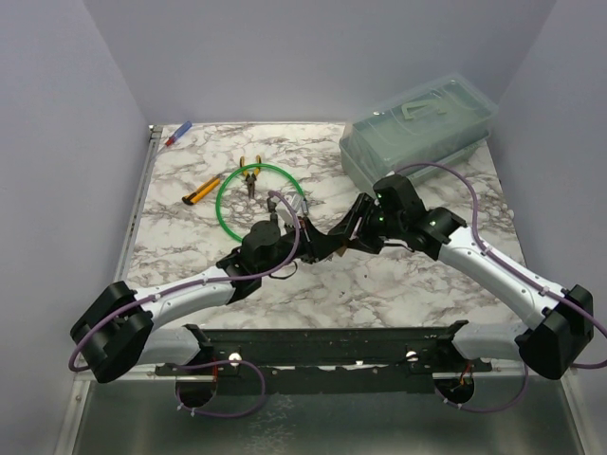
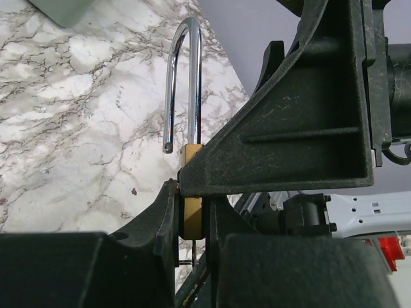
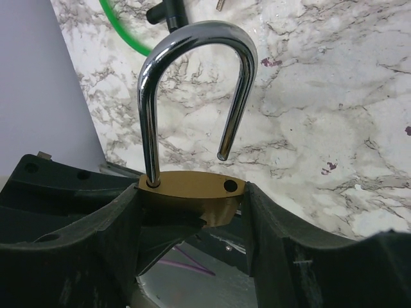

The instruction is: Unlock with the key

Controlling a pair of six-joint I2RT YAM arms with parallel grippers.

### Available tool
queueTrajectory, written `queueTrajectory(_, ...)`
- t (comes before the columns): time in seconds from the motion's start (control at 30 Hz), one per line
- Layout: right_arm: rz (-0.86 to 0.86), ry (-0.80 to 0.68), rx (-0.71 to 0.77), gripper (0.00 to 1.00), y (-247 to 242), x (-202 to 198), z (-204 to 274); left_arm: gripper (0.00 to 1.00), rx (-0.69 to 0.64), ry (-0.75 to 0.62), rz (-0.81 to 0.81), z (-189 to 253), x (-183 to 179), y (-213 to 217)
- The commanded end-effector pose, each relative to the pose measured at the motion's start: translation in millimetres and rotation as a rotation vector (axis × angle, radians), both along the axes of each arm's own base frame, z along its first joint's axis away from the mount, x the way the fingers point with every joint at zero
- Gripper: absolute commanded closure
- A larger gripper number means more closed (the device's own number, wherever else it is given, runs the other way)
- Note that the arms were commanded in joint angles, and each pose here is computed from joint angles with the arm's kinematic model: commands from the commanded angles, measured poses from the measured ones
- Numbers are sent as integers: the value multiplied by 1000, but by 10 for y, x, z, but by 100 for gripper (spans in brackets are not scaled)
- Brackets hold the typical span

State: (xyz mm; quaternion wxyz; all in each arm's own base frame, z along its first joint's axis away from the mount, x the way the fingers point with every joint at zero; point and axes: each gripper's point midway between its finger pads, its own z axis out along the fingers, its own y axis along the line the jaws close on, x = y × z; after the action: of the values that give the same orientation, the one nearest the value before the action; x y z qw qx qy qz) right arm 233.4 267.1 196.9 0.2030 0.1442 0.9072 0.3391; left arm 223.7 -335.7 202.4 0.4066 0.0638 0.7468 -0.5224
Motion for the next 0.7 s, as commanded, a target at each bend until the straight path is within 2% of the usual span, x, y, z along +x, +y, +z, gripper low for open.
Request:
queueTrajectory(0.0, 21, -69, 98, 93, 98, -11, 318, 100, -12, 4, -22, -13, -8, -33)
queueTrajectory(0.1, -32, -62, 51, 62, 3, 32, 270, 100, -12, -2, -22, -19, -24, -10)
queueTrajectory(0.17, -57, -63, 25, 49, -45, 60, 246, 100, -12, -5, -22, -21, -35, 5)
queueTrajectory(0.27, -88, -52, -20, 37, -99, 105, 216, 100, -12, -6, -27, -23, -52, 12)
queueTrajectory(0.4, -134, -58, -80, 26, -172, 204, 219, 100, -19, -11, -46, -3, -88, 5)
queueTrajectory(0.67, -172, -35, -149, 27, -218, 295, 76, 100, -39, -28, -64, 45, -148, 24)
